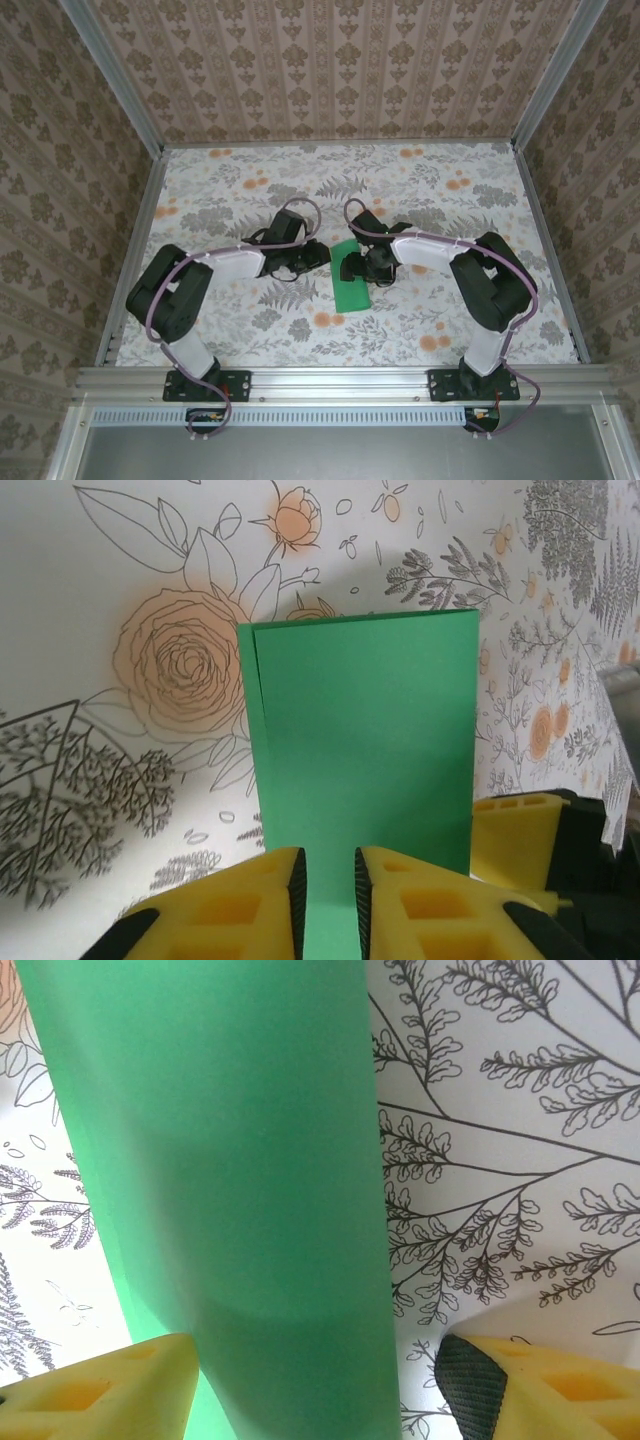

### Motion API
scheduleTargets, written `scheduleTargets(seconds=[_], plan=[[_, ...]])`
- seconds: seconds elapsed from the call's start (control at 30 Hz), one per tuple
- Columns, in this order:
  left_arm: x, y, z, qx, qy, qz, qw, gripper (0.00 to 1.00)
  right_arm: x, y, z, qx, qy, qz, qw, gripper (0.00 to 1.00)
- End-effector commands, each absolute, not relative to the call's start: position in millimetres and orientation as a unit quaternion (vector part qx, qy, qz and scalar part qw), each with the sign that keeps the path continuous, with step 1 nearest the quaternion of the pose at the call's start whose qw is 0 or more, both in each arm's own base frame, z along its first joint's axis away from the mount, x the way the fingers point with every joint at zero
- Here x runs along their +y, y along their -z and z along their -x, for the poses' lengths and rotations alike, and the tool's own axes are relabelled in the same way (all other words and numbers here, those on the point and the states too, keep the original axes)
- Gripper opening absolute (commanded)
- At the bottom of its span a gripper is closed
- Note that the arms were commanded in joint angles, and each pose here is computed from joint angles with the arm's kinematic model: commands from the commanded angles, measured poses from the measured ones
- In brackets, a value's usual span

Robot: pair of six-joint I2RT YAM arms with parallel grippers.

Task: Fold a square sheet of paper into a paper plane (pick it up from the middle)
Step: First fold in half a square sheet of paper at the center of the table.

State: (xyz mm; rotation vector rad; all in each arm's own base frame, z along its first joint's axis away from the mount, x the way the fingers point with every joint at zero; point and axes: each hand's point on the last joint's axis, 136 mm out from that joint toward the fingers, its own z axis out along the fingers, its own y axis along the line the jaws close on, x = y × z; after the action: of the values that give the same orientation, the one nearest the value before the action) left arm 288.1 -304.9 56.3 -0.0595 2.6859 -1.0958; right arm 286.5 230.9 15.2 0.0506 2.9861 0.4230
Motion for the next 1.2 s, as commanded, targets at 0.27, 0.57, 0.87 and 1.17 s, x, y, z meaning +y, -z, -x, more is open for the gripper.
scheduleTargets(seconds=[0.27, 0.57, 0.87, 1.17], plan=[[-335, -53, -297, 0.908, 0.409, 0.006, 0.093, 0.09, 201, 45, -250, 0.998, -0.056, -0.028, -0.010, 0.71], [-330, -28, -295, 0.929, 0.362, 0.014, 0.068, 0.03, 216, 29, -253, 0.995, -0.100, -0.018, -0.003, 0.71], [-319, -9, -287, 0.945, 0.323, 0.007, 0.048, 0.00, 244, -41, -271, 0.971, -0.239, -0.008, 0.023, 0.73], [-318, -11, -286, 0.949, 0.311, -0.024, 0.048, 0.00, 235, -31, -278, 0.966, -0.259, -0.003, -0.008, 0.69]])
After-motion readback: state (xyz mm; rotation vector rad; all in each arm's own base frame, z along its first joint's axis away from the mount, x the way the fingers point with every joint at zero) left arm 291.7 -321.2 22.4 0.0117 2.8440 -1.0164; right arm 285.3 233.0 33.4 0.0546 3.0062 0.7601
